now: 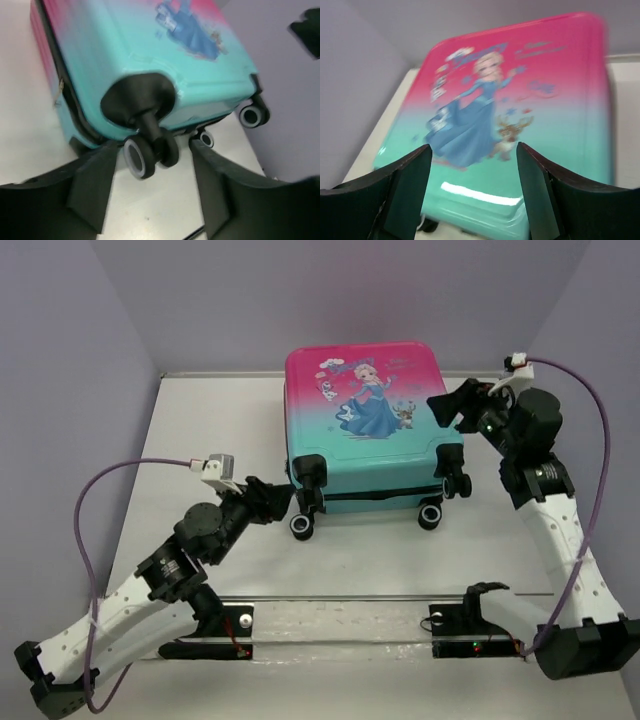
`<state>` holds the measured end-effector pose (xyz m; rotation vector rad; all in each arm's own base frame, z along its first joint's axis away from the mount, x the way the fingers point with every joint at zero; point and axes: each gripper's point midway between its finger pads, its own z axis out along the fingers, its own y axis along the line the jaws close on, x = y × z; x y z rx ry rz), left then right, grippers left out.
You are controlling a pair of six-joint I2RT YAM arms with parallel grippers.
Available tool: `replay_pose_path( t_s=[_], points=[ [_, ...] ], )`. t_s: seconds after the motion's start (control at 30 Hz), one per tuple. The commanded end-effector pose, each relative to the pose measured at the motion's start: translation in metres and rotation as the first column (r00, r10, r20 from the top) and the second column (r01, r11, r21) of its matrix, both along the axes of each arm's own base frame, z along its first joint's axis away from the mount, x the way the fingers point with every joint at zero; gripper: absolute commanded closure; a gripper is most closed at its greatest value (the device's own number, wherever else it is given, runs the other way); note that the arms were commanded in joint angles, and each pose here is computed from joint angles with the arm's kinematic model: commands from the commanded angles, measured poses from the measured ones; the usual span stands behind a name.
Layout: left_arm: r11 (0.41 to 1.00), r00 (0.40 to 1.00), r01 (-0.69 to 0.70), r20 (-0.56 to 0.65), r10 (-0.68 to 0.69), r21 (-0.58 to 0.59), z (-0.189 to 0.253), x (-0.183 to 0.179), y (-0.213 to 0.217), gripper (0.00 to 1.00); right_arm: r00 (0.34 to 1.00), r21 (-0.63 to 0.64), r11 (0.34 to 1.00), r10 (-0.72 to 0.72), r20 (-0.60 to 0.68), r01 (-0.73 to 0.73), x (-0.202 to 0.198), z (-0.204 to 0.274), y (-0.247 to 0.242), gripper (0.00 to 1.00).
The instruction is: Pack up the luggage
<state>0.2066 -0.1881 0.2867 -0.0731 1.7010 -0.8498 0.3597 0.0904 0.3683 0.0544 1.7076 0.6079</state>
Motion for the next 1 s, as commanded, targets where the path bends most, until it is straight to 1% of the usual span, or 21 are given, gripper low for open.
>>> replay_pose_path(
  t_s=[0.0,0.07,0.1,0.13,0.17,0.2,0.23,0.27,0.3,0.33,0.37,0.4,0.5,0.67,0.83,0.9,0.97],
  points=[
    [0.992,0.961,-0.038,-0.267,0.069,0.120,-0.126,-0.008,0.008,0.44,0.963,-0.020,0.963,0.269,-0.023,-0.270,-0.060,-0.027,0.092,0.26],
    [0.991,0.956,-0.037,-0.285,0.072,0.126,-0.143,-0.008,0.007,0.47,0.953,-0.009,0.954,0.299,-0.046,-0.300,-0.075,-0.041,0.115,0.25],
    [0.991,0.958,-0.037,-0.277,0.071,0.128,-0.145,-0.006,0.005,0.48,0.925,-0.007,0.927,0.374,-0.062,-0.375,-0.094,-0.050,0.142,0.23],
    [0.988,0.962,-0.020,-0.265,0.060,0.154,-0.148,-0.004,0.002,0.51,0.915,-0.011,0.919,0.390,-0.099,-0.393,-0.101,-0.067,0.153,0.21],
    [0.991,0.971,-0.017,-0.236,0.049,0.135,-0.139,0.001,-0.003,0.55,0.921,-0.018,0.925,0.375,-0.111,-0.379,-0.104,-0.073,0.161,0.17],
    [0.989,0.971,-0.018,-0.235,0.052,0.147,-0.140,0.003,-0.005,0.56,0.912,-0.029,0.918,0.390,-0.125,-0.396,-0.110,-0.079,0.172,0.15],
    [0.983,0.965,-0.035,-0.249,0.081,0.183,-0.149,0.008,-0.004,0.56,0.883,-0.042,0.889,0.446,-0.149,-0.456,-0.127,-0.087,0.197,0.14],
    [0.983,0.967,-0.041,-0.241,0.085,0.181,-0.148,0.011,-0.006,0.56,0.897,-0.066,0.901,0.416,-0.151,-0.429,-0.126,-0.090,0.203,0.11],
    [0.980,0.966,-0.038,-0.244,0.086,0.196,-0.153,0.013,-0.008,0.55,0.893,-0.083,0.895,0.423,-0.156,-0.439,-0.131,-0.093,0.213,0.09],
    [0.981,0.970,-0.030,-0.232,0.074,0.190,-0.152,0.014,-0.012,0.54,0.880,-0.122,0.878,0.438,-0.184,-0.462,-0.140,-0.106,0.230,0.07],
    [0.985,0.980,-0.026,-0.191,0.059,0.170,-0.144,0.019,-0.017,0.51,0.901,-0.144,0.895,0.397,-0.175,-0.422,-0.134,-0.104,0.232,0.05],
    [0.983,0.980,-0.035,-0.185,0.068,0.178,-0.148,0.021,-0.016,0.50,0.903,-0.160,0.894,0.389,-0.184,-0.418,-0.133,-0.109,0.238,0.03],
    [0.986,0.989,-0.033,-0.140,0.056,0.161,-0.138,0.027,-0.022,0.49,0.924,-0.200,0.910,0.327,-0.198,-0.365,-0.123,-0.120,0.249,0.01],
    [0.984,0.991,-0.010,-0.131,0.034,0.180,-0.145,0.030,-0.030,0.48,0.950,-0.202,0.937,0.245,-0.196,-0.283,-0.111,-0.120,0.251,0.00],
    [0.980,0.994,-0.009,-0.103,0.030,0.198,-0.147,0.037,-0.036,0.49,0.941,-0.193,0.931,0.270,-0.204,-0.309,-0.117,-0.124,0.266,0.00],
    [0.981,0.994,-0.037,-0.094,0.056,0.192,-0.150,0.042,-0.035,0.50,0.940,-0.172,0.934,0.278,-0.198,-0.312,-0.119,-0.121,0.271,0.00],
    [0.987,0.996,-0.055,-0.067,0.066,0.154,-0.144,0.046,-0.036,0.51,0.940,-0.153,0.939,0.277,-0.198,-0.308,-0.117,-0.119,0.276,0.00]
  ],
)
